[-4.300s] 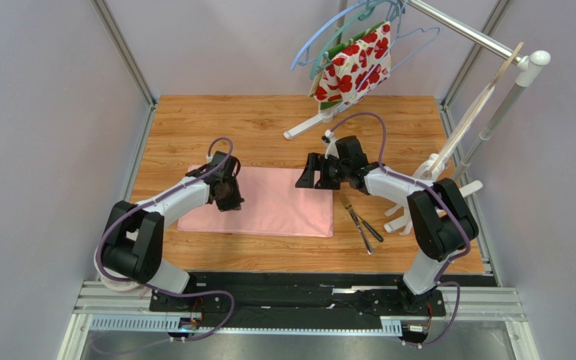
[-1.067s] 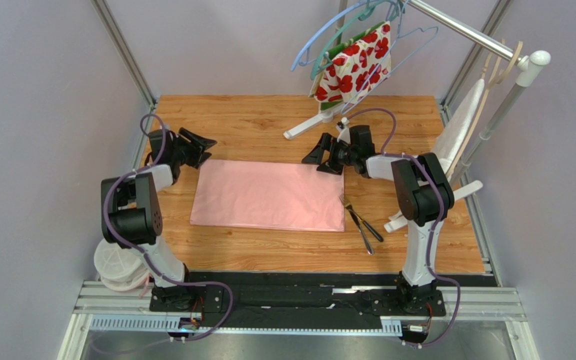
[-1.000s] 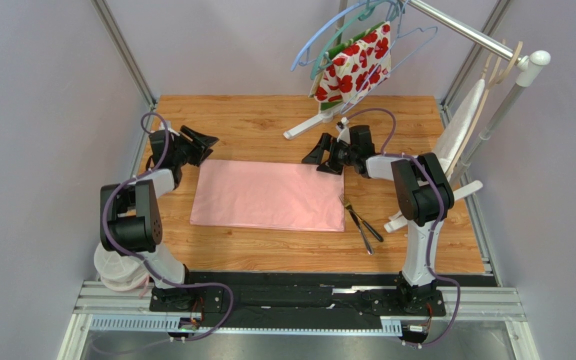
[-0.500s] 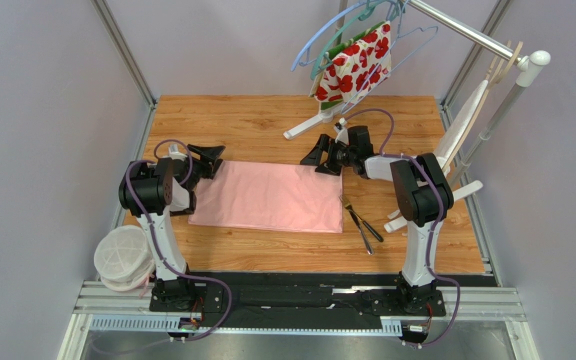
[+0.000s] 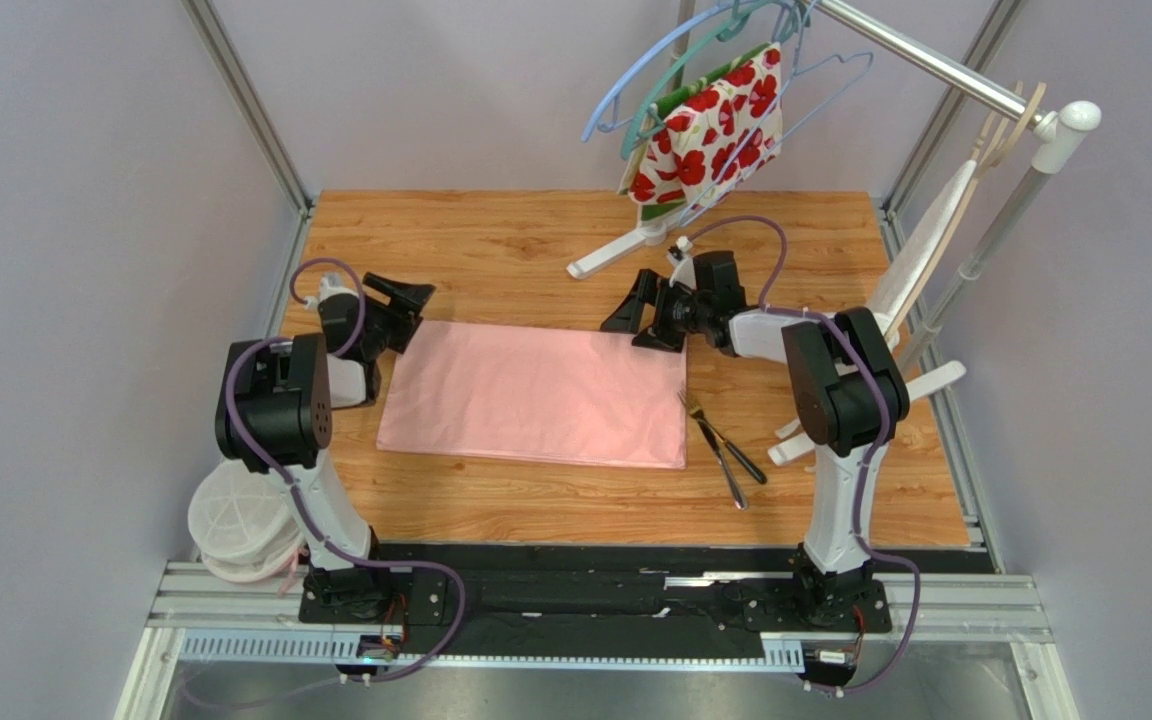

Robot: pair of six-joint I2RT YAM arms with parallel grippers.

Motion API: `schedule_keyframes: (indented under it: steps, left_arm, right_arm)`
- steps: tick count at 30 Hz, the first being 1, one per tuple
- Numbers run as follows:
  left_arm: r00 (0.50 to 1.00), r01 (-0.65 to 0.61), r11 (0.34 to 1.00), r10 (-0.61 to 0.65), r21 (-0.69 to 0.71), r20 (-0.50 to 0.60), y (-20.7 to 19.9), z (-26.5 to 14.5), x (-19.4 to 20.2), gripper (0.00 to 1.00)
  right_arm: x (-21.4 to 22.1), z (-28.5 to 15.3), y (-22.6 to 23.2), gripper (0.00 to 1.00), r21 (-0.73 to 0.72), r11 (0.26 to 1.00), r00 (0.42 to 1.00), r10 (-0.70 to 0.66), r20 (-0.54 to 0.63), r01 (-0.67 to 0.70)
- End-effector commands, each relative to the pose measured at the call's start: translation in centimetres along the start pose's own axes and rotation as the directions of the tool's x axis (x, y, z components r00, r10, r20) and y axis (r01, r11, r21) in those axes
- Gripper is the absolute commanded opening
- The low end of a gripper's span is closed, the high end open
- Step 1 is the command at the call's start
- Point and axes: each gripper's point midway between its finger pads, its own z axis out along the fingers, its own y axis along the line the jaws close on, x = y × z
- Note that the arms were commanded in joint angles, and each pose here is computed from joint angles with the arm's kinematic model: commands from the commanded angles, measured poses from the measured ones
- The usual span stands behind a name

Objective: Fold the napkin into a case and place the utensils inside
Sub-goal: Smooth out the rectangle-folded napkin at the center of the board.

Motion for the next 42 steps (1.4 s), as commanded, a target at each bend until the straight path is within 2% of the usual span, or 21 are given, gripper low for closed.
schedule_keyframes:
  steps: [1, 4, 5, 10, 14, 19, 21, 22, 25, 33, 39, 42]
  left_arm:
    - [1.000, -0.007, 0.997, 0.007, -0.072, -0.004, 1.7, 0.4, -1.1, 0.82]
    - [0.997, -0.076, 0.997, 0.076, 0.020, 0.012, -0.1, 0.4, -1.8, 0.82]
    - [0.993, -0.119, 0.990, 0.118, 0.071, 0.009, -2.1, 0.2, -1.9, 0.81]
    - [0.976, -0.216, 0.976, 0.215, 0.032, 0.033, -3.2, -1.0, -2.2, 0.81]
    - [0.942, -0.336, 0.933, 0.329, 0.130, 0.072, -7.4, -3.1, -2.1, 0.81]
    - [0.944, -0.321, 0.892, 0.328, 0.318, 0.033, -11.9, -3.7, 2.2, 0.80]
    - [0.964, -0.248, 0.917, 0.265, 0.313, -0.014, -10.8, -2.7, 3.3, 0.80]
    - [0.965, -0.239, 0.898, 0.262, 0.370, -0.011, -12.0, -2.7, 4.5, 0.78]
    - [0.979, -0.167, 0.912, 0.200, 0.376, -0.049, -10.9, -1.8, 6.5, 0.77]
    - [0.983, -0.128, 0.960, 0.156, 0.248, -0.096, -6.7, -0.8, 8.1, 0.78]
    - [0.984, -0.081, 0.991, 0.096, 0.107, -0.149, -3.4, -0.2, 9.0, 0.78]
    - [0.985, -0.076, 0.994, 0.088, 0.082, -0.148, -2.8, -0.2, 9.1, 0.78]
  right_arm:
    - [-0.6, -0.4, -0.9, 0.95, 0.077, 0.997, 1.000, -0.028, 0.012, 0.027]
    - [-0.7, -0.4, -0.7, 0.95, 0.069, 0.997, 1.000, -0.030, 0.009, 0.029]
    - [-0.6, -0.4, -0.5, 0.95, 0.066, 0.997, 0.999, -0.031, 0.009, 0.030]
    - [-0.5, -0.6, -0.3, 0.95, 0.061, 0.998, 0.999, -0.033, 0.009, 0.032]
    - [-0.4, -0.5, -0.1, 0.95, 0.059, 0.998, 0.999, -0.039, 0.006, 0.039]
    - [-0.4, 0.0, 0.5, 0.95, 0.032, 0.998, 0.999, -0.049, -0.004, 0.049]
    - [-0.3, 0.1, 0.7, 0.95, 0.032, 0.998, 0.999, -0.049, -0.007, 0.049]
    - [-0.5, 0.2, 1.2, 0.95, 0.025, 0.998, 0.998, -0.056, -0.004, 0.056]
    - [-0.8, 0.2, 2.6, 0.96, 0.017, 0.997, 0.997, -0.075, -0.001, 0.075]
    - [-1.0, 0.3, 7.1, 0.98, -0.027, 0.991, 0.992, -0.127, 0.027, 0.127]
    - [1.2, 4.3, 12.1, 0.98, -0.137, 0.976, 0.984, -0.175, -0.038, 0.168]
    - [1.9, 7.0, 13.7, 0.98, -0.182, 0.969, 0.982, -0.178, -0.065, 0.164]
